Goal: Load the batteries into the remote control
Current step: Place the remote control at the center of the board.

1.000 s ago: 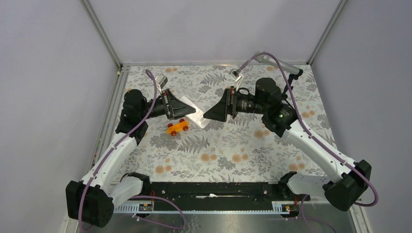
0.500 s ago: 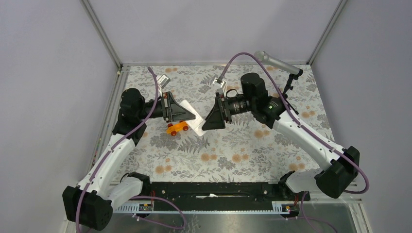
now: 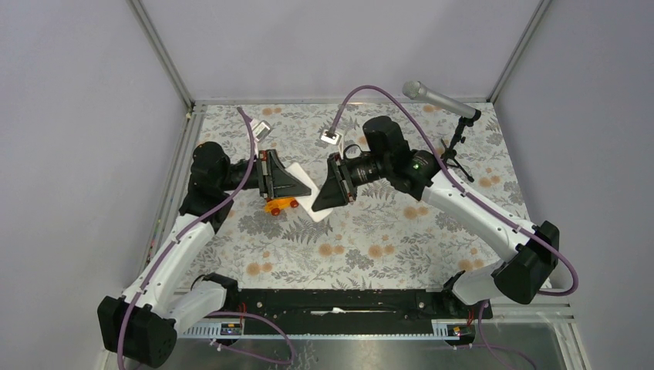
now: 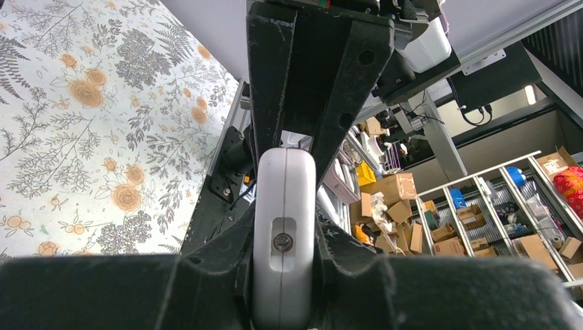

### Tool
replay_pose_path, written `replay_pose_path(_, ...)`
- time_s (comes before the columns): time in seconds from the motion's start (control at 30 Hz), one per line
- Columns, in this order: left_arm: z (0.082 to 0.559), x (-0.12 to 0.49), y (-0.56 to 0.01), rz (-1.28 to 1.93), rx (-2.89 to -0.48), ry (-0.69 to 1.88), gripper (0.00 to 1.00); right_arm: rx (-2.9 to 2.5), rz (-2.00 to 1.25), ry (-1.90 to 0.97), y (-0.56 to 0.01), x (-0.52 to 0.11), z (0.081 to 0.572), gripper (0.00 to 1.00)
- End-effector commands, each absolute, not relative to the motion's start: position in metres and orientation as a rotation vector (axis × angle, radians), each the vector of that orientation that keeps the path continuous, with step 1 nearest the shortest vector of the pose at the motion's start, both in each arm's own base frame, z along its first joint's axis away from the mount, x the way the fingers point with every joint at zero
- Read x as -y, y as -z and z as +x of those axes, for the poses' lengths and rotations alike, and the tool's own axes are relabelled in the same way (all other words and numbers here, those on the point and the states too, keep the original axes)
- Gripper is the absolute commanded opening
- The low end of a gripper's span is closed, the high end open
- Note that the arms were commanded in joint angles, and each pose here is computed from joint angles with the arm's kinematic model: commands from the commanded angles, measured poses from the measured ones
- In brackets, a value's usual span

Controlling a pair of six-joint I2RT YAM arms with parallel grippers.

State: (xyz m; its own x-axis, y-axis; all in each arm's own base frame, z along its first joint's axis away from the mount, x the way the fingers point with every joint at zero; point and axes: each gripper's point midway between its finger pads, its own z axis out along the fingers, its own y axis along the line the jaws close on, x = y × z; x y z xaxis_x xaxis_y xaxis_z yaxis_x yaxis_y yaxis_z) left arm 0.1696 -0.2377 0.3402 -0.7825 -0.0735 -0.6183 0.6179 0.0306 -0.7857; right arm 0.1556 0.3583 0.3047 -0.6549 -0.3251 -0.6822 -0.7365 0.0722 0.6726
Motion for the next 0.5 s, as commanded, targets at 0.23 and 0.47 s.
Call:
replay_pose_path(0.23, 0.198, 0.223, -0.334, 0.307, -1.880, 1.550, 0.99, -2.004, -0.788, -1.328, -0.291, -0.350, 0.198, 0.00)
replay_pose_path(0.47, 0.246, 0.135, -0.263, -0.205, -2.077, 0.835, 0.99, -2.342, -0.414, -0.579, -0.186, -0.257, 0.250, 0.00)
